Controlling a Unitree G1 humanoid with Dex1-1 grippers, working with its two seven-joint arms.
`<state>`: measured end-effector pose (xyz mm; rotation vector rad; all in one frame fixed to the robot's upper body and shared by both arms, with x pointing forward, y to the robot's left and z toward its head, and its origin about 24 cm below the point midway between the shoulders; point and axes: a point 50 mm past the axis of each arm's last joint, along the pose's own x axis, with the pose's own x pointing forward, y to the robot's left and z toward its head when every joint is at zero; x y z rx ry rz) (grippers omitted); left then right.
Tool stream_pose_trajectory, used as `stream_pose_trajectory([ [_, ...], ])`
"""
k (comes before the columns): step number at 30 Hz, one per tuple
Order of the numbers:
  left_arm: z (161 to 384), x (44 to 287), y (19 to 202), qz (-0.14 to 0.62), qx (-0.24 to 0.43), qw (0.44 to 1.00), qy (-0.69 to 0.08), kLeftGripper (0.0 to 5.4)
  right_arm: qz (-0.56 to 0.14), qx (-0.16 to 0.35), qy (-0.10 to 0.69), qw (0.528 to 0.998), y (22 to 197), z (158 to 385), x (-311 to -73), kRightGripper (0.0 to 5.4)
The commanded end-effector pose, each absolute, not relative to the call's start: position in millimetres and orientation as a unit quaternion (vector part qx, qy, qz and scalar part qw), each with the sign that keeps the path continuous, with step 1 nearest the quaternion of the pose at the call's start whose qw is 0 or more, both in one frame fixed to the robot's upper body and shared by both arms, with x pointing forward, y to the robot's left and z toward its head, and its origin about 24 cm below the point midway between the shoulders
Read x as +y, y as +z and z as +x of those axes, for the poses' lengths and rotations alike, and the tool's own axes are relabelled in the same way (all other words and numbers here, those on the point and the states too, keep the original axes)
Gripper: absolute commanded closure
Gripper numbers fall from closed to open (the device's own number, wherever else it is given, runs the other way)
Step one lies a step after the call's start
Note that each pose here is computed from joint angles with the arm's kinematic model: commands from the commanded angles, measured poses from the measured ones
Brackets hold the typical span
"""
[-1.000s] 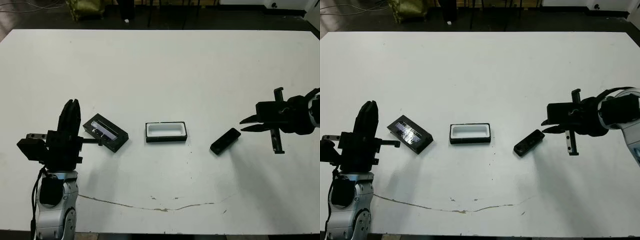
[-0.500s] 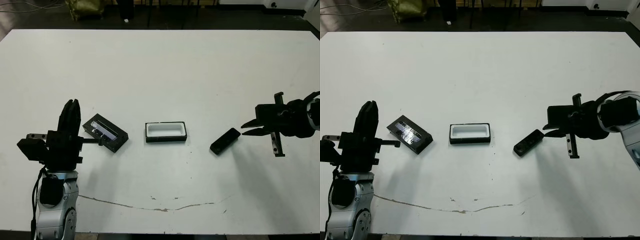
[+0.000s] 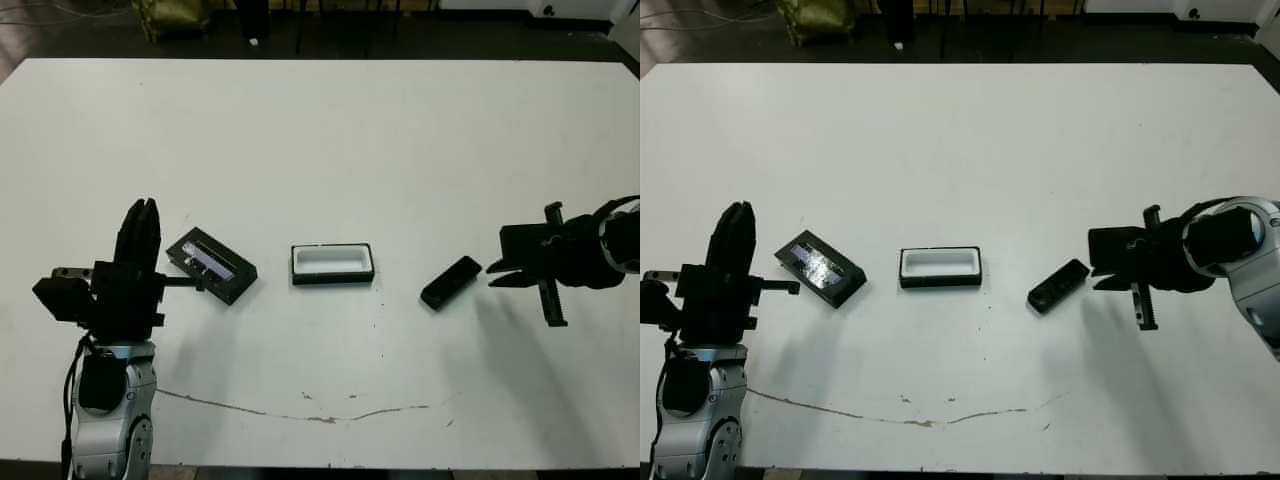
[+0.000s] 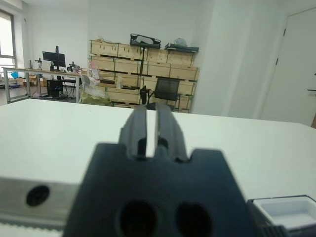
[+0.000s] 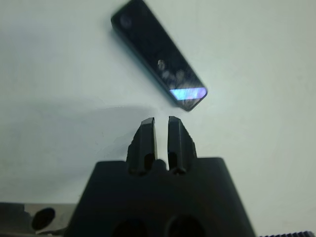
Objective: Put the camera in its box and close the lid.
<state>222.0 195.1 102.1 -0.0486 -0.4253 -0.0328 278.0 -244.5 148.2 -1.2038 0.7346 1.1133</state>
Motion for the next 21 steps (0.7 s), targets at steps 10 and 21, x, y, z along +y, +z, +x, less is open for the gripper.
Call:
stream_pose_trajectory([
  [10,220.0,196.8,95.8,-0.02,-0.194,0.981,-0.011,5.37,-0.535,0.347,0.486,0.597,125.5,285.8,-250.6,5.4],
  [21,220.1,196.5,95.6,-0.021,-0.192,0.981,-0.01,5.37,-0.52,0.345,0.493,0.607,123.8,291.8,-243.5,5.4],
])
